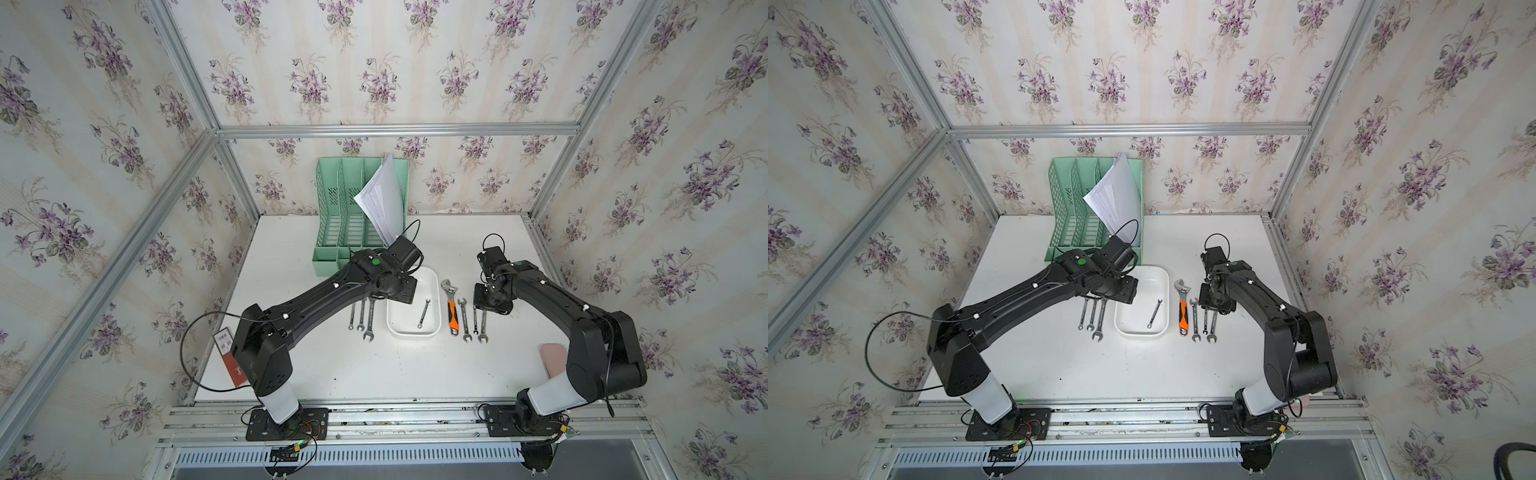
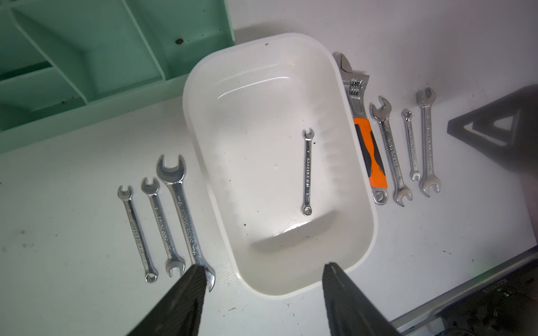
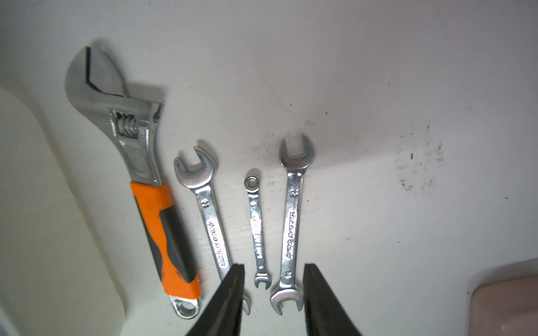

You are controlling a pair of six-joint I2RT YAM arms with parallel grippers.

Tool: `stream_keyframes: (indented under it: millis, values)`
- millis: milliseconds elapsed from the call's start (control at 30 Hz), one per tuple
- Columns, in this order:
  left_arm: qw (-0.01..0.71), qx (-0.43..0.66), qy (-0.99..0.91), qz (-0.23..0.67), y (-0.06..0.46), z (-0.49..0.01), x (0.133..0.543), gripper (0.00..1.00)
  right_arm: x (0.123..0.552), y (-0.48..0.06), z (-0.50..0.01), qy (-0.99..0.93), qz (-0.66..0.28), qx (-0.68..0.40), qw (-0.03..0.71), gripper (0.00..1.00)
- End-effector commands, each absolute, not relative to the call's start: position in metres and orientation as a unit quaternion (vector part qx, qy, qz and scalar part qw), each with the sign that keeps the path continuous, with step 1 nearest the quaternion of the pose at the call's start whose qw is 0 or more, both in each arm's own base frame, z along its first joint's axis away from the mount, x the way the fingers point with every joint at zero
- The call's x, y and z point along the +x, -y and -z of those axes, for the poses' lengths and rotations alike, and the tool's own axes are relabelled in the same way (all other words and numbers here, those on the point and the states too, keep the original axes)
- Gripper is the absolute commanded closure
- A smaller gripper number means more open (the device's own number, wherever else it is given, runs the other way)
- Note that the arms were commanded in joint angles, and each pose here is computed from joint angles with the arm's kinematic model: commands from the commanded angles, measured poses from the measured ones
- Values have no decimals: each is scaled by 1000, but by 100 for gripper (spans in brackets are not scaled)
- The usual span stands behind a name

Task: Take out the wrench from the storage box
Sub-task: Place the wrench at the center of the board, then pick up the wrench from the storage box.

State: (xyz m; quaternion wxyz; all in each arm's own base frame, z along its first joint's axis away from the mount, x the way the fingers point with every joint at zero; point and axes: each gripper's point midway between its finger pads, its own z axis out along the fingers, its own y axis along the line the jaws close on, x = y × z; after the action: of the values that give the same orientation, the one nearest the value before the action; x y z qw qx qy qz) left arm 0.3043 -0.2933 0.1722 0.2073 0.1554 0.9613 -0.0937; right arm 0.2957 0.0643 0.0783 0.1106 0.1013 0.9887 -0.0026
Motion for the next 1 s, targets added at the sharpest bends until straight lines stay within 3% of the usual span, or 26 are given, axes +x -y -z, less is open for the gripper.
stream_keyframes:
  millis: [0,533,967]
  values:
    - [207,191,-956,81,306,-160,312,31,292,-72,-91,-989,-22,94,109,60]
    - [140,253,-956,49,356,-62,325,33,290,-77,-109,-987,-45,86,125,58]
    - [124,263,-956,49,372,-23,321,49,287,-79,-106,-988,-49,85,120,58]
